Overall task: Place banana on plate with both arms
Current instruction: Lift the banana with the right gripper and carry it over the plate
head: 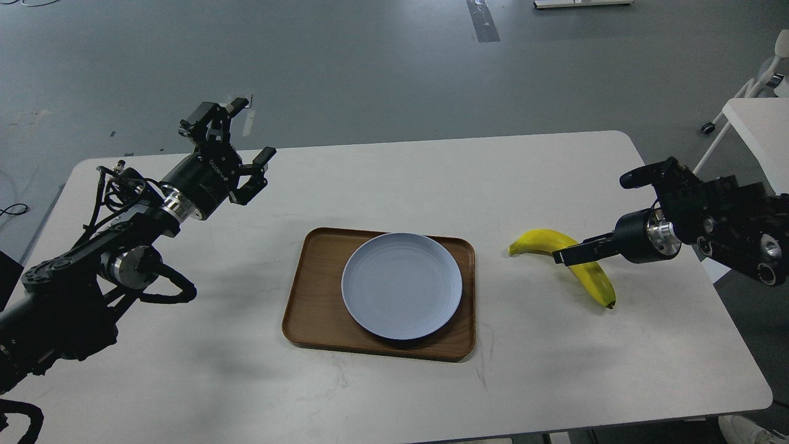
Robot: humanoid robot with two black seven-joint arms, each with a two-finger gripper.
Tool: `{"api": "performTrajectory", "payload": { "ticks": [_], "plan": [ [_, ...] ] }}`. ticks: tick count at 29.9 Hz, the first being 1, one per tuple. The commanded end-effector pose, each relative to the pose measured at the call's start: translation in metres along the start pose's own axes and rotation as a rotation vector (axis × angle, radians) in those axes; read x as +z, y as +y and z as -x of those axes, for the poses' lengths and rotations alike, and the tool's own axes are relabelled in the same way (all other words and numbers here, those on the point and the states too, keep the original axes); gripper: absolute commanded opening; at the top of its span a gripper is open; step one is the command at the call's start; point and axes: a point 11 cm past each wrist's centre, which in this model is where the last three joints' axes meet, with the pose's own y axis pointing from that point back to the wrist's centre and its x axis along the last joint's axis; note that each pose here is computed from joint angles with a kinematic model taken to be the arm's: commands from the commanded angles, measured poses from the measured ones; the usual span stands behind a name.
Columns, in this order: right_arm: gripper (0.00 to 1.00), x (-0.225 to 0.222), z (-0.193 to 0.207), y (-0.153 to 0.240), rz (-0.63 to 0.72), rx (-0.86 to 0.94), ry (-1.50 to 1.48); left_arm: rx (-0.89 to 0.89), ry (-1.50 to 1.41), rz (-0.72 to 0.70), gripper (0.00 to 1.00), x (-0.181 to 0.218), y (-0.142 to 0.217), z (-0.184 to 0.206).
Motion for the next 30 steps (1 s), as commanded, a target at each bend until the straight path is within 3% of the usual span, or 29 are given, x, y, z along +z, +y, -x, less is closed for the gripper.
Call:
{"api": "performTrajectory", "payload": {
  "ticks": [1, 3, 9, 10, 11, 14, 19, 27, 30],
  "plan": [
    [0.88, 0.002, 0.006, -0.002, 0.007, -0.014, 0.009, -0.003, 0.001, 0.001, 0.98, 0.001, 0.001, -0.001],
    [0.78, 0.002, 0.007, -0.002, 0.008, -0.017, 0.012, -0.002, -0.001, 0.001, 0.98, 0.002, 0.001, -0.002],
    [0.23, 0.002, 0.009, -0.002, 0.01, -0.026, 0.014, -0.002, -0.001, 0.001, 0.98, 0.002, 0.001, -0.002],
    [0.22, 0.002, 0.009, -0.002, 0.01, -0.026, 0.014, -0.002, -0.001, 0.001, 0.98, 0.002, 0.001, -0.002],
    [0.15, 0.003, 0.009, -0.002, 0.01, -0.025, 0.014, -0.003, -0.001, 0.002, 0.98, 0.002, 0.001, -0.001],
    [0.05, 0.002, 0.005, 0.001, 0.008, -0.014, 0.016, -0.002, -0.001, 0.003, 0.98, 0.003, 0.001, -0.001],
    [0.04, -0.014, -0.021, 0.01, -0.023, 0.024, 0.053, -0.004, -0.002, 0.006, 0.98, 0.004, 0.0, -0.001],
    [0.04, -0.083, -0.086, 0.025, -0.144, 0.092, 0.184, -0.008, -0.003, 0.009, 0.98, 0.006, -0.002, 0.0],
    [0.04, -0.103, -0.09, 0.018, -0.177, 0.068, 0.212, -0.008, -0.003, 0.009, 0.98, 0.006, -0.002, 0.0]
  ]
}}
